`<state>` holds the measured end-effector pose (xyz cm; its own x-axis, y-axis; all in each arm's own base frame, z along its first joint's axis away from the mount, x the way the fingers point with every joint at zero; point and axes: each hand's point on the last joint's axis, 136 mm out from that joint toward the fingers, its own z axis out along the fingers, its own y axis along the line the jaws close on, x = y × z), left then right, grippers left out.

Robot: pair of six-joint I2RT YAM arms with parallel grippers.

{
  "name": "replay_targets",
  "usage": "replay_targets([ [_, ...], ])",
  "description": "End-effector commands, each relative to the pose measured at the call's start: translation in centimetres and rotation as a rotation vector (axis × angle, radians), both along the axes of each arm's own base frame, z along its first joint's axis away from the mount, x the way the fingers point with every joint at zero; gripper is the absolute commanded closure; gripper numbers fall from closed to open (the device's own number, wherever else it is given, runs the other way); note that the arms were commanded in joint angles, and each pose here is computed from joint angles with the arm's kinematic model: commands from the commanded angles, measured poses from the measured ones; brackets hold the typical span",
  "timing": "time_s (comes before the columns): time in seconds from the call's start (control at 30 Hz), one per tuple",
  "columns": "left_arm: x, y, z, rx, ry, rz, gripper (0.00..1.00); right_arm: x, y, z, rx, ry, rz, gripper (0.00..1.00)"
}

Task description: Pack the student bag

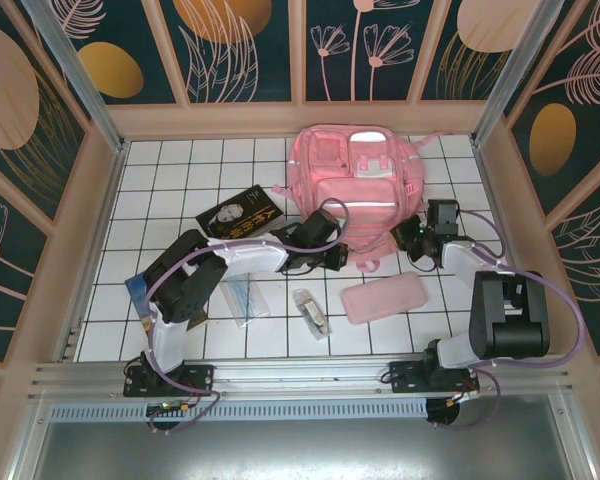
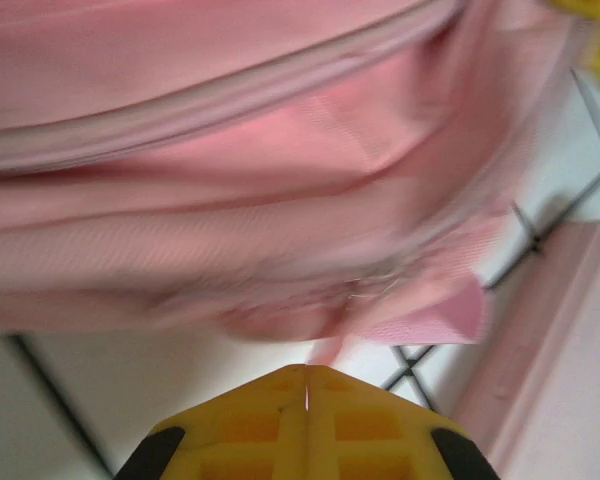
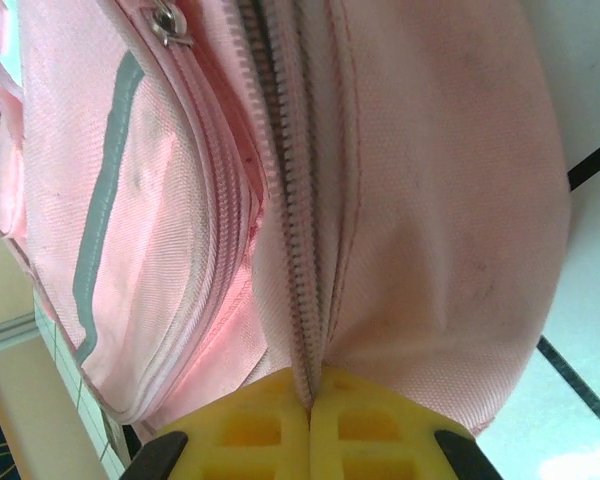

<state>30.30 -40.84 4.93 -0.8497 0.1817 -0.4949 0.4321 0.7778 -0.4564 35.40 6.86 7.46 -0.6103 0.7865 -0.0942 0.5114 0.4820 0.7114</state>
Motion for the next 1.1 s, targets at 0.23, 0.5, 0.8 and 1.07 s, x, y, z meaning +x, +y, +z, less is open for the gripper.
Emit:
replay_targets([
  [0.23, 4.6, 8.4, -0.2, 0.132, -0.042, 0.223, 1.00, 1.1, -3.5, 2.2, -0.067, -0.088, -0.076, 1.00],
  [0.5, 2.0, 2.7, 3.5, -0.049, 0.004, 0.068, 0.83, 1.6, -1.0, 3.5, 0.031, -0.124, -0.037, 1.00],
  [0.8, -1.4, -1.7, 4.6, -0.064, 0.056, -0.009, 0.49, 2.7, 0.8, 5.7, 0.054, -0.173, -0.020, 1.00],
  [1.07, -0.6, -2.2, 2.3, 0.066, 0.043, -0.021, 0.51, 3.4, 2.5, 6.2, 0.081, -0.186, 0.005, 1.00],
])
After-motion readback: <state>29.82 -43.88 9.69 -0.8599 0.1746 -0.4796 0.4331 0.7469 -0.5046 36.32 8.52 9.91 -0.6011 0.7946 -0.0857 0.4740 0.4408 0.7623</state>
